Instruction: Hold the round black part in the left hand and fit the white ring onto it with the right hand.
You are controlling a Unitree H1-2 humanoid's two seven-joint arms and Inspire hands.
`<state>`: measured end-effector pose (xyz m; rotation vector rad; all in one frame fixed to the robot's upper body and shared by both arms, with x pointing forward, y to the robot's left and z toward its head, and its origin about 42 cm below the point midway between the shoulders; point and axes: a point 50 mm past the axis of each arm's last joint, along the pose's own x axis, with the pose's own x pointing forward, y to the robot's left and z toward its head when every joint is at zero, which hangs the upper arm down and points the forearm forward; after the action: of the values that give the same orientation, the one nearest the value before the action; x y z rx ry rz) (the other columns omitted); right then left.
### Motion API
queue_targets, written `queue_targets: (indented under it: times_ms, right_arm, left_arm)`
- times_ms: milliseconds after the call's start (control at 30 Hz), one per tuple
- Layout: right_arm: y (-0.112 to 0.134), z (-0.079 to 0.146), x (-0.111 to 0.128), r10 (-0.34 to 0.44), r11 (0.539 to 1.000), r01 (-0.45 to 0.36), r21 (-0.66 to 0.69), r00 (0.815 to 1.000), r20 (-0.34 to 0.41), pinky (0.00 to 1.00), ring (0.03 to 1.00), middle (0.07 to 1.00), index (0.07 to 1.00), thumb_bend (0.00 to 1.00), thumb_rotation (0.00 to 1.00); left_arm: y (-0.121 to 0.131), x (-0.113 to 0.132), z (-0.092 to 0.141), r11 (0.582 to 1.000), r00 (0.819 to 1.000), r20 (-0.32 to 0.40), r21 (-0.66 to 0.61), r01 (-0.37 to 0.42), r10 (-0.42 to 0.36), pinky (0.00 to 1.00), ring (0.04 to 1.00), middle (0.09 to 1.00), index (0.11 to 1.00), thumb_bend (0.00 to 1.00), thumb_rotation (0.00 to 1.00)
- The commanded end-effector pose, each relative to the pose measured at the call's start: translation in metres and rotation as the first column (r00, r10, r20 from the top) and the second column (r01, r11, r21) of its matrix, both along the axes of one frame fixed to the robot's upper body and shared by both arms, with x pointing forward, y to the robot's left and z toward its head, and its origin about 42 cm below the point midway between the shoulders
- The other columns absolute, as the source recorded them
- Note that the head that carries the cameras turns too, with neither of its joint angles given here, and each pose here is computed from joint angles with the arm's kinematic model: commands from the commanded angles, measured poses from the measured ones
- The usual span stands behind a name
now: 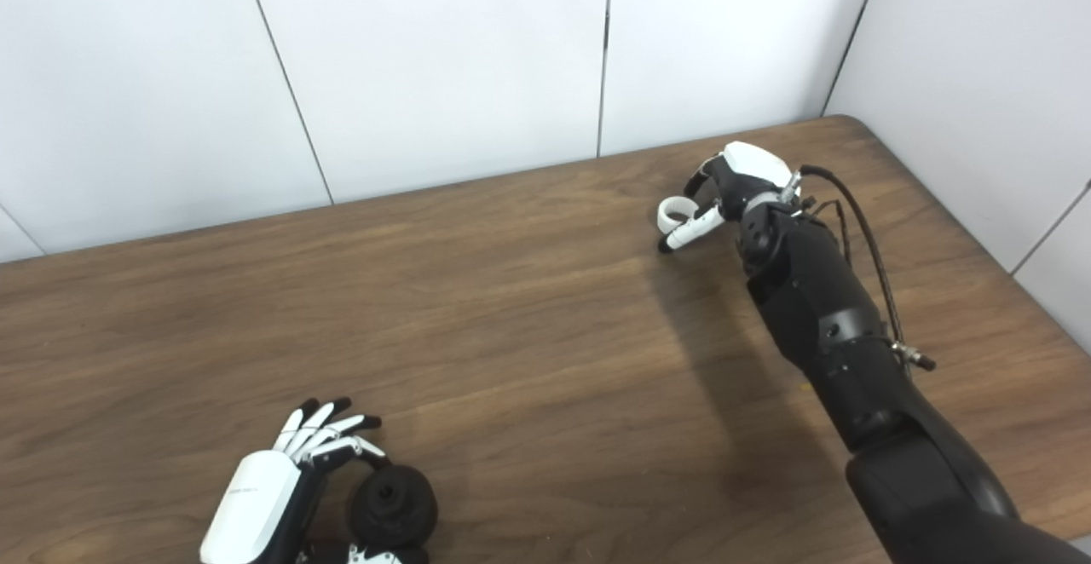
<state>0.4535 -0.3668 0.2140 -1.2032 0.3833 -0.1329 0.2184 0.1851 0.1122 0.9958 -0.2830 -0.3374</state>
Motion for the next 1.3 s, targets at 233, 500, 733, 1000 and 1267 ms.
queue_targets:
  times_ms: [233, 500, 733, 1000, 1267]
  right_arm:
    - [0.002, 0.027, 0.007, 0.046, 0.999, -0.045, -0.01, 0.987, 0.156, 1.0, 0.999, 0.853, 0.487, 0.53, 0.13]
    - [-0.001, 0.027, 0.005, 0.069, 0.997, -0.063, -0.041, 0.988, 0.14, 1.0, 0.995, 0.83, 0.486, 0.52, 0.13]
    - [-0.006, 0.025, 0.003, 0.072, 0.996, -0.064, -0.059, 0.988, 0.137, 1.0, 0.988, 0.822, 0.485, 0.52, 0.13]
    - [0.008, 0.04, -0.007, 0.164, 0.986, -0.156, -0.062, 0.974, 0.159, 1.0, 0.998, 0.827, 0.486, 0.52, 0.13]
    - [0.049, 0.071, -0.027, 0.351, 0.936, -0.341, -0.082, 0.914, 0.203, 1.0, 0.99, 0.824, 0.485, 0.52, 0.14]
  left_arm:
    - [0.002, -0.006, -0.003, 1.0, 1.0, -0.022, 0.029, 0.012, -0.011, 1.0, 0.93, 0.808, 0.484, 0.52, 0.05]
    - [-0.002, -0.006, -0.002, 0.999, 1.0, -0.024, 0.031, 0.013, -0.013, 1.0, 0.928, 0.806, 0.483, 0.52, 0.05]
    - [-0.005, -0.006, -0.002, 0.999, 1.0, -0.018, 0.039, 0.017, -0.017, 1.0, 0.93, 0.805, 0.484, 0.52, 0.05]
    - [-0.009, -0.005, 0.0, 0.999, 1.0, -0.017, 0.039, 0.019, -0.019, 1.0, 0.928, 0.803, 0.484, 0.52, 0.05]
    - [-0.014, -0.002, -0.002, 0.999, 1.0, -0.019, 0.038, 0.02, -0.02, 1.0, 0.922, 0.801, 0.484, 0.52, 0.05]
